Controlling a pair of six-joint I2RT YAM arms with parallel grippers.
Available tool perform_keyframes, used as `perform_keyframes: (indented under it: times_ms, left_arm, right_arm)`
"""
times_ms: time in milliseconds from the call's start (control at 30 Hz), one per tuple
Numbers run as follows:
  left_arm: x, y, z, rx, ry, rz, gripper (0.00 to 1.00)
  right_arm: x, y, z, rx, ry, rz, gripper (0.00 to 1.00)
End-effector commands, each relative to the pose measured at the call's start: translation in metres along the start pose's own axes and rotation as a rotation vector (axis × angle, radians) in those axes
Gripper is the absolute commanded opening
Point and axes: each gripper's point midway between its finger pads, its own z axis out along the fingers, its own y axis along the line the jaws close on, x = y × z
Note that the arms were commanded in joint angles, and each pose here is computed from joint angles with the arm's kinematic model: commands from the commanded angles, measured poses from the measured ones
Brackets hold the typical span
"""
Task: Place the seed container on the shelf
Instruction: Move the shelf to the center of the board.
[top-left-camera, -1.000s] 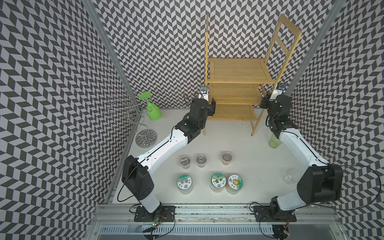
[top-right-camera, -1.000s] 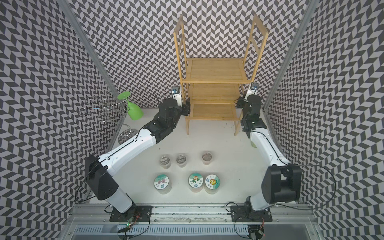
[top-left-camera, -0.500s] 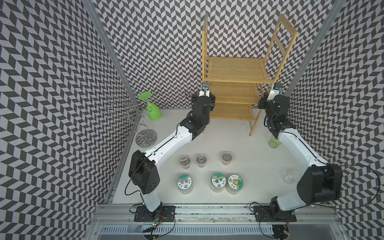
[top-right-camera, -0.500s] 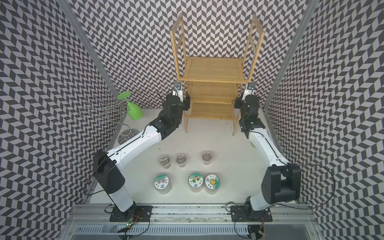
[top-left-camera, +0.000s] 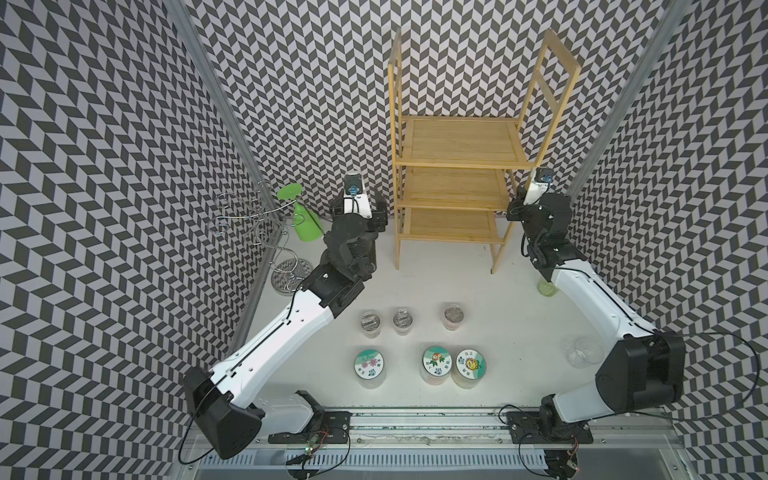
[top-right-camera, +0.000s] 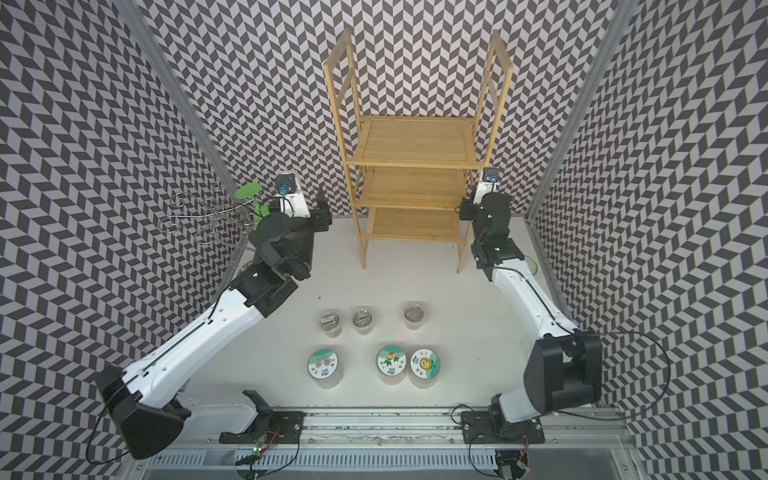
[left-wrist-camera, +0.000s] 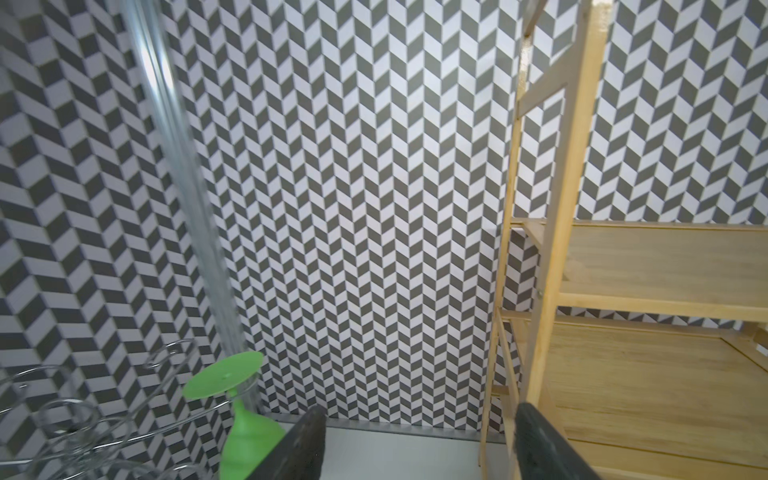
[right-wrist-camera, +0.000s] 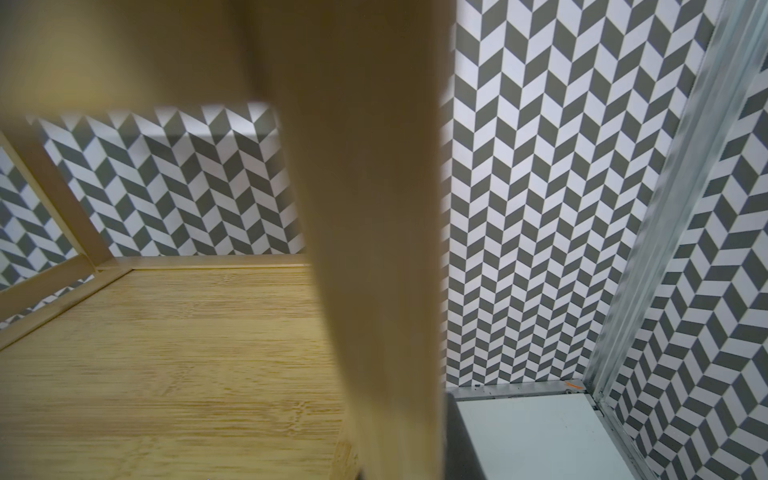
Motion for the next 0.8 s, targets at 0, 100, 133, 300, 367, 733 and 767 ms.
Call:
perform_keyframes:
  times_ms: [0, 100, 133, 300, 367, 733, 767]
  left_arm:
    - [0.006, 0.028, -0.009, -0.054, 0.023, 0.016, 0.73]
    - [0.009, 0.05, -0.018, -0.09, 0.036, 0.02, 0.73]
    - [0.011, 0.057, -0.022, -0.1, 0.04, 0.019, 0.73]
    - [0.013, 0.081, -0.034, -0.133, 0.044, 0.017, 0.73]
    - [0.013, 0.087, -0.038, -0.147, 0.041, 0.019, 0.73]
    - [0.018, 0.101, -0.053, -0.159, 0.054, 0.014, 0.74]
    - [0.019, 0.102, -0.053, -0.159, 0.056, 0.012, 0.74]
  right_arm:
    - [-0.01, 0.066, -0.02, -0.242, 0.009, 0.127, 0.0]
    - [-0.007, 0.084, -0.029, -0.264, 0.021, 0.143, 0.0]
    - [-0.004, 0.09, -0.032, -0.27, 0.026, 0.152, 0.0]
    - [0.007, 0.116, -0.051, -0.268, 0.045, 0.224, 0.0]
    - [0.011, 0.122, -0.056, -0.254, 0.05, 0.257, 0.0]
    - [0.015, 0.142, -0.076, -0.235, 0.071, 0.302, 0.0]
    - [0.015, 0.141, -0.076, -0.233, 0.071, 0.3, 0.0]
